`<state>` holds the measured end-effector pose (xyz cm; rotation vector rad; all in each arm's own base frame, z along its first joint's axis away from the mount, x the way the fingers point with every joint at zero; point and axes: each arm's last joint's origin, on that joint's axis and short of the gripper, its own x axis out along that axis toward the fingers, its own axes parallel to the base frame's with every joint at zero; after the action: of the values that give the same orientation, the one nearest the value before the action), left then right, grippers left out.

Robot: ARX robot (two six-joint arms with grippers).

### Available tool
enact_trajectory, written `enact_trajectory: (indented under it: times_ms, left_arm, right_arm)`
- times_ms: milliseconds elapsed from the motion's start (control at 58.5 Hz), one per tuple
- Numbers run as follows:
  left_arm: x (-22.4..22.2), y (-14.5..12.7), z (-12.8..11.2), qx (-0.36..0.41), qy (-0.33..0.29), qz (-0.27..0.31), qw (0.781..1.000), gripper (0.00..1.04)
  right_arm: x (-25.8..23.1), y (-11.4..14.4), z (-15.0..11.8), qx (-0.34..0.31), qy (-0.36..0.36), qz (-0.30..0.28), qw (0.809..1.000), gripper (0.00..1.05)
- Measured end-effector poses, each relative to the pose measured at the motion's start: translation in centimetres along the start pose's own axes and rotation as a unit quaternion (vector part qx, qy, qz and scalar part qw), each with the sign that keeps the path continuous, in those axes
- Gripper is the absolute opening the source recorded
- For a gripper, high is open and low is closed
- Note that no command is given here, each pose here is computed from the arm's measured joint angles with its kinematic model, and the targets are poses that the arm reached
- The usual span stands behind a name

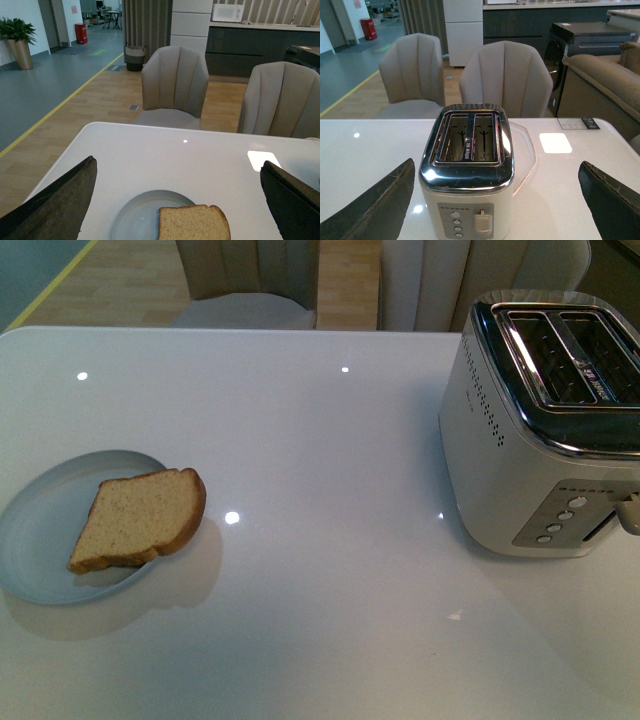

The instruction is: Left arm holds plate, right arm toasts bread

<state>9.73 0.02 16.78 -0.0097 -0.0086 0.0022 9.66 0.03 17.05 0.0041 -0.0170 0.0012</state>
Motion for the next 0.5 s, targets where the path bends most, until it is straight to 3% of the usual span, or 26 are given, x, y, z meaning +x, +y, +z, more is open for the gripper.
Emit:
enact_trajectory:
  times_ms: [496]
  left_arm:
    - [0.0,0.0,-0.01,0.0,0.0,0.0,1.0,0.98]
  right_arm:
    - [0.0,0.0,0.0,0.0,0.0,0.0,1.0,0.96]
